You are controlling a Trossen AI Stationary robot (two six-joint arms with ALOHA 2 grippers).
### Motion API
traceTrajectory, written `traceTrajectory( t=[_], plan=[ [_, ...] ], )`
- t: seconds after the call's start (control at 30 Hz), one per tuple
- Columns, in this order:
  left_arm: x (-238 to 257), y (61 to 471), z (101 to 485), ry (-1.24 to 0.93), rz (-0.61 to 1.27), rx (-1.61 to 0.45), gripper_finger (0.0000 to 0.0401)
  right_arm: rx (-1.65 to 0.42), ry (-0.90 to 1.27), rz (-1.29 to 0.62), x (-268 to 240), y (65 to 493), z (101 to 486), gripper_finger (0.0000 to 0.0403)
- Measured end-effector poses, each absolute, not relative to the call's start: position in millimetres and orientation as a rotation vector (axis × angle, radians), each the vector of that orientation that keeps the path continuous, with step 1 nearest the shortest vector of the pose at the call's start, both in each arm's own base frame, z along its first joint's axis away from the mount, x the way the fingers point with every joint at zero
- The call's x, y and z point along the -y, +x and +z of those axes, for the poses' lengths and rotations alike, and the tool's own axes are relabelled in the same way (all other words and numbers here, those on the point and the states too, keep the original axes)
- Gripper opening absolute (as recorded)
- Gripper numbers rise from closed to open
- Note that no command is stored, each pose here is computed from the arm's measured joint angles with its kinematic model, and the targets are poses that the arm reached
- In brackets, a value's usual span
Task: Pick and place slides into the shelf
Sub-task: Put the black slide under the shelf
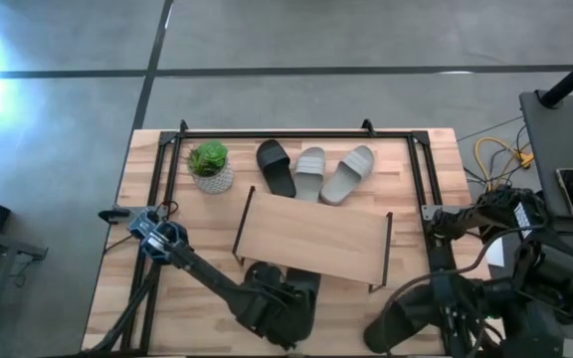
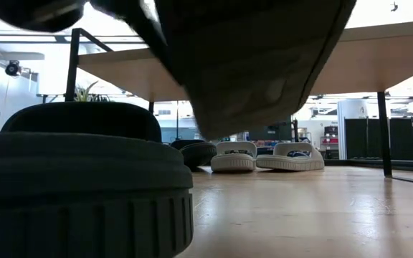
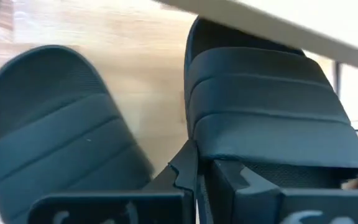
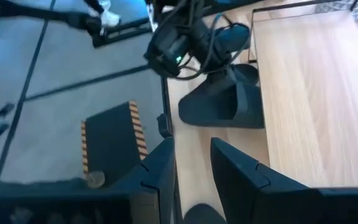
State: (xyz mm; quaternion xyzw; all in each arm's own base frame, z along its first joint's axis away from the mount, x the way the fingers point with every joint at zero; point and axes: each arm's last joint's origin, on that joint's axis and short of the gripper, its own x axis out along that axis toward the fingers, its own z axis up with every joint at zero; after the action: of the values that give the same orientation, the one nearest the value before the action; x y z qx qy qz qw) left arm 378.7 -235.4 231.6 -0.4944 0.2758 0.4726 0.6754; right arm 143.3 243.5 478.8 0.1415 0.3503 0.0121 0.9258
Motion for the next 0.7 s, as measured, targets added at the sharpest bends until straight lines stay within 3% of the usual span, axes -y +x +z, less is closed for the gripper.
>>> traceTrajectory(
  t=[0.3, 0.7],
  plan=[
    [226, 382, 208, -1.132, 1.104, -0.665, 0.001, -0.761, 0.255, 0.042, -246, 144, 472, 0.0095],
    [229, 386, 202, -1.191, 1.057, -0.712, 0.0148, -0.761, 0.219, 0.052, -244, 143, 472, 0.0095]
  ],
)
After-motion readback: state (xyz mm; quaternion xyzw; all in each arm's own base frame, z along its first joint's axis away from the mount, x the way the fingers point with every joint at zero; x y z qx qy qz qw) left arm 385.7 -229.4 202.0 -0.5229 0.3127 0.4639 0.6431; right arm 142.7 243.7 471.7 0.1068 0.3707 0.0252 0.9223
